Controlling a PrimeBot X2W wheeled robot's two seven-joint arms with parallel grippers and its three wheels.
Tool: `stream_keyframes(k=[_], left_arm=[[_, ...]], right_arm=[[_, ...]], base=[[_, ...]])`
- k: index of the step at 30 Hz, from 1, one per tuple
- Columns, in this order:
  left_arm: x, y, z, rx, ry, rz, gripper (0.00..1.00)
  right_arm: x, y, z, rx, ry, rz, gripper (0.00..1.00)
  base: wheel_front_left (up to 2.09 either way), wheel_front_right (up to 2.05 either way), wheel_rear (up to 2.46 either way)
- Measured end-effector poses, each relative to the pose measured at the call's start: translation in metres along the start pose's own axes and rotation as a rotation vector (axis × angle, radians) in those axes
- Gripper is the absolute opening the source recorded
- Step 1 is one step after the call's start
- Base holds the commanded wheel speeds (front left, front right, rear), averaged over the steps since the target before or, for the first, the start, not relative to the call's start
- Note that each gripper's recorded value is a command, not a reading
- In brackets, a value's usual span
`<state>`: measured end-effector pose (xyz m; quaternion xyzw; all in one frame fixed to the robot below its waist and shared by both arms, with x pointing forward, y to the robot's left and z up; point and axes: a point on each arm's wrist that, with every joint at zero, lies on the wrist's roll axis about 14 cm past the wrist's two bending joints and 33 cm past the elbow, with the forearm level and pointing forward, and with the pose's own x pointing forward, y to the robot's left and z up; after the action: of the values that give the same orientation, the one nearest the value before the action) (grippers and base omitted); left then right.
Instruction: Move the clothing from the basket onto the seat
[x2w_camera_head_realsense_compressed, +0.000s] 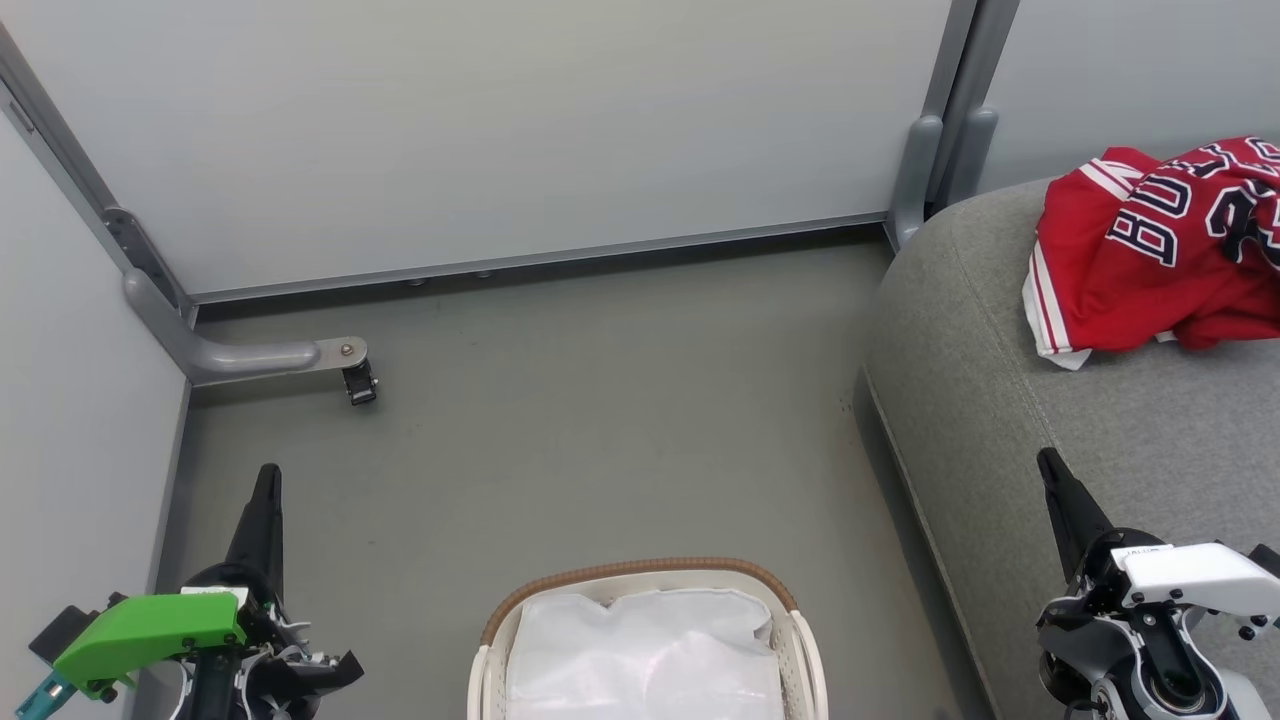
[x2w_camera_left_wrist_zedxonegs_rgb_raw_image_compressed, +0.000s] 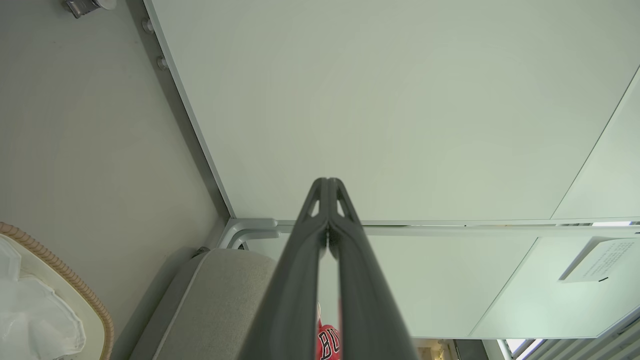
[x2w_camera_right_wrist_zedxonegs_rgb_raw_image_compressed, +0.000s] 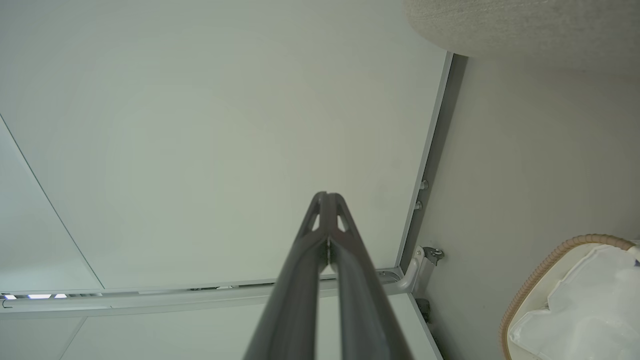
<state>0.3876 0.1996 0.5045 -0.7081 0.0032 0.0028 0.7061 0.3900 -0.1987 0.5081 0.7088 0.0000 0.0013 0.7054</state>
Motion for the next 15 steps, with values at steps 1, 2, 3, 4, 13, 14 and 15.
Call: stream_keyframes(k=[1, 2, 3, 4, 13, 14, 15], left_arm=[[0.0000, -0.0001, 0.0000, 0.000, 0.000, 0.000, 0.00], [0.0000, -0.0001, -0.0001, 0.000, 0.000, 0.000, 0.00], [0.0000, 0.0000, -0.0001, 0.000, 0.000, 0.000, 0.00], [0.0000, -0.0001, -0.0001, 0.000, 0.000, 0.000, 0.00], [0.0000, -0.0001, -0.0001, 0.000, 0.000, 0.000, 0.00], [0.0000, 0.0000, -0.0001, 0.000, 0.000, 0.000, 0.00], [0.0000, 0.0000, -0.0001, 0.000, 0.000, 0.000, 0.00]], right_arm=[[0.0000, 0.0000, 0.0000, 0.000, 0.000, 0.000, 0.00], [0.0000, 0.0000, 0.0000, 0.000, 0.000, 0.000, 0.00], [0.0000, 0.0000, 0.0000, 0.000, 0.000, 0.000, 0.00], [0.0000, 0.0000, 0.0001, 0.000, 0.000, 0.000, 0.00], [0.0000, 0.0000, 0.0001, 0.000, 0.000, 0.000, 0.00], [0.0000, 0.0000, 0.0001, 0.000, 0.000, 0.000, 0.00], [0.0000, 0.0000, 0.0001, 0.000, 0.000, 0.000, 0.00]], base=[[0.00, 0.00, 0.00], [0.00, 0.00, 0.00], [0.00, 0.00, 0.00], [0.00, 0.00, 0.00], [0.00, 0.00, 0.00], [0.00, 0.00, 0.00], [0.00, 0.00, 0.00]])
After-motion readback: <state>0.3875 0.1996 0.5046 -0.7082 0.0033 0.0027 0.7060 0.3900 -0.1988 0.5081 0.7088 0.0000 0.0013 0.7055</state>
